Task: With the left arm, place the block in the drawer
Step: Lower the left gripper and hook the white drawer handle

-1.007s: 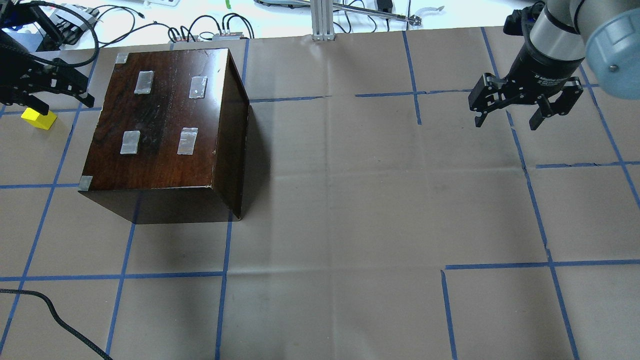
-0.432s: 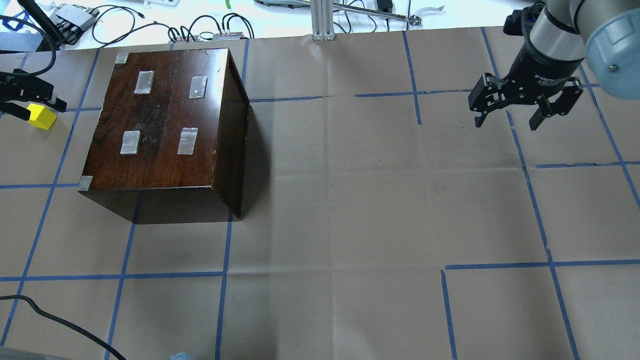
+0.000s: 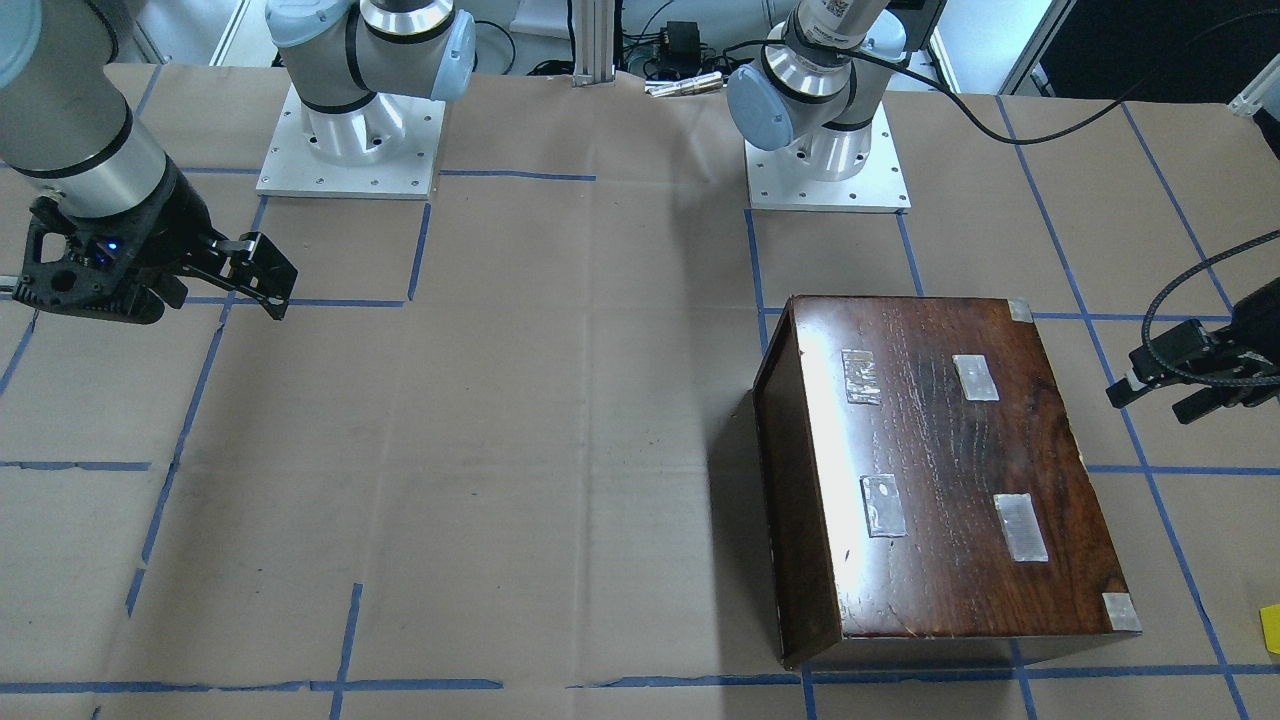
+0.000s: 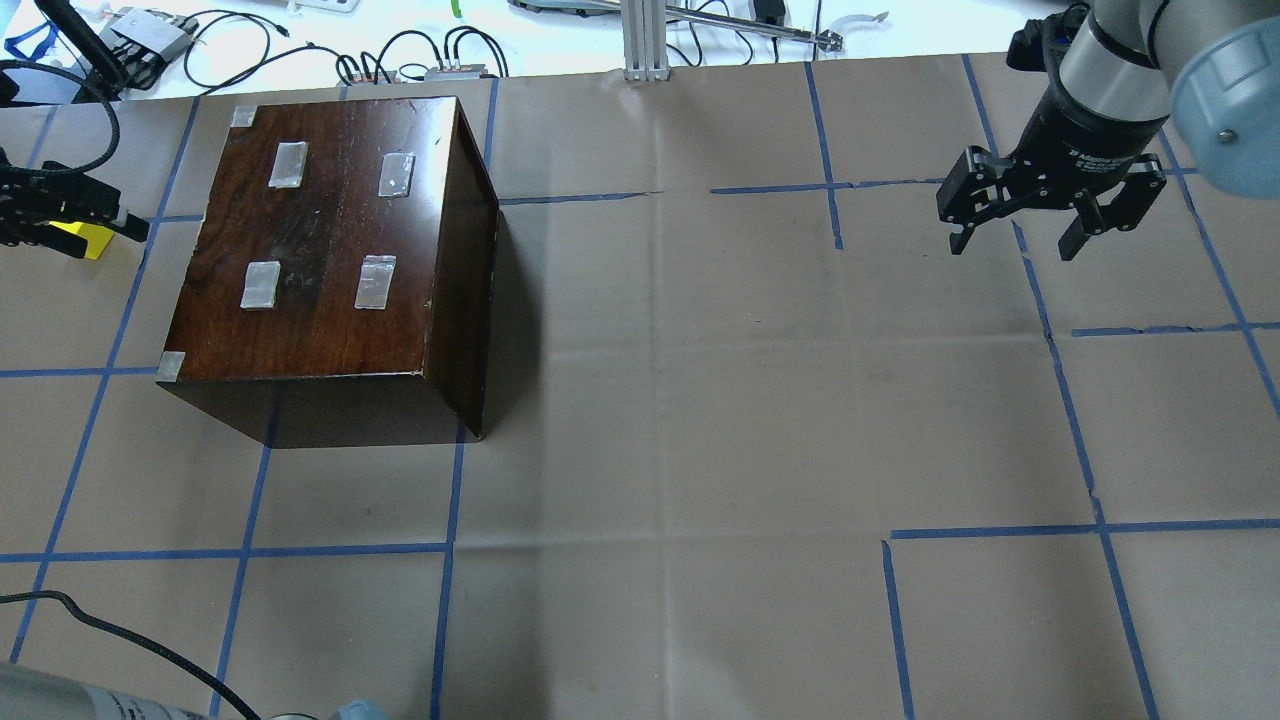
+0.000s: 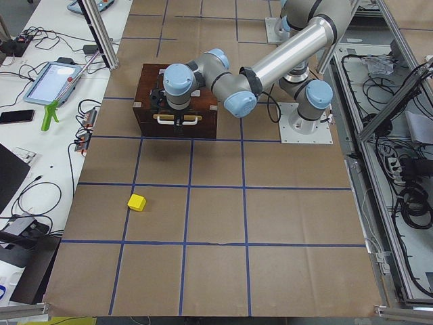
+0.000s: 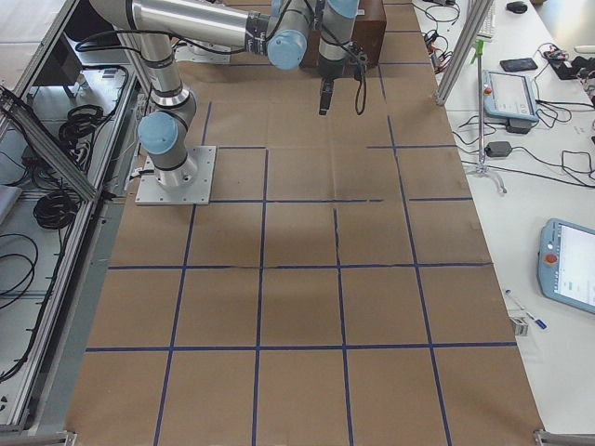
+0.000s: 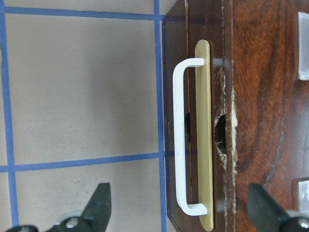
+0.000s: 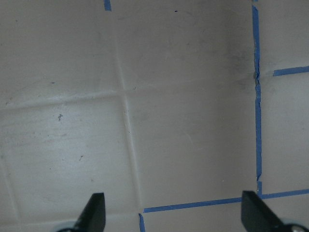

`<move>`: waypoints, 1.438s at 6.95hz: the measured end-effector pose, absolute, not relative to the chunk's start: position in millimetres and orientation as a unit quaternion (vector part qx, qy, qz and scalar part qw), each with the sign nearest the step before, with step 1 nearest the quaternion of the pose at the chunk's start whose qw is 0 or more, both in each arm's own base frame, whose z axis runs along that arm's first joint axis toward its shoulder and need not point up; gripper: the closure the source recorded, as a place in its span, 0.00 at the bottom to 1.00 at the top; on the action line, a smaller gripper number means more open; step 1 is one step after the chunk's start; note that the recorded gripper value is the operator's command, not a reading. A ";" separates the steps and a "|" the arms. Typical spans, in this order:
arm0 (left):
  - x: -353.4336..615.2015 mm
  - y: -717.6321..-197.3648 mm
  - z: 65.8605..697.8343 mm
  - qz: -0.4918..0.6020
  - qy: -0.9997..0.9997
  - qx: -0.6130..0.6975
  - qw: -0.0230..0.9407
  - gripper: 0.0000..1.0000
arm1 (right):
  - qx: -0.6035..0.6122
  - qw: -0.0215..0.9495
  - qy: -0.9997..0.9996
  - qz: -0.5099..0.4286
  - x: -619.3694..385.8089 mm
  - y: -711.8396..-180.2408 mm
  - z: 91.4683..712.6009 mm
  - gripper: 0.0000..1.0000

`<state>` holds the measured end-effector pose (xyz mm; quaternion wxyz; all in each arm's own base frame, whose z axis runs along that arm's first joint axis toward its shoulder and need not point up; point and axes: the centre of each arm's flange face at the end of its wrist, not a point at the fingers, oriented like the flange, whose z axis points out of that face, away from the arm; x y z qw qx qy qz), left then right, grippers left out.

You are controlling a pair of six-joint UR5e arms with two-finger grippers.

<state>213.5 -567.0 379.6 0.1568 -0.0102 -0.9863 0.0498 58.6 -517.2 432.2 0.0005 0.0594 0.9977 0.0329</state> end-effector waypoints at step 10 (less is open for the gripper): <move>222.4 -591.0 293.0 0.002 -0.982 -0.009 0.189 0.01 | 0.059 0.001 0.998 0.033 58.6 -517.1 432.3 0.00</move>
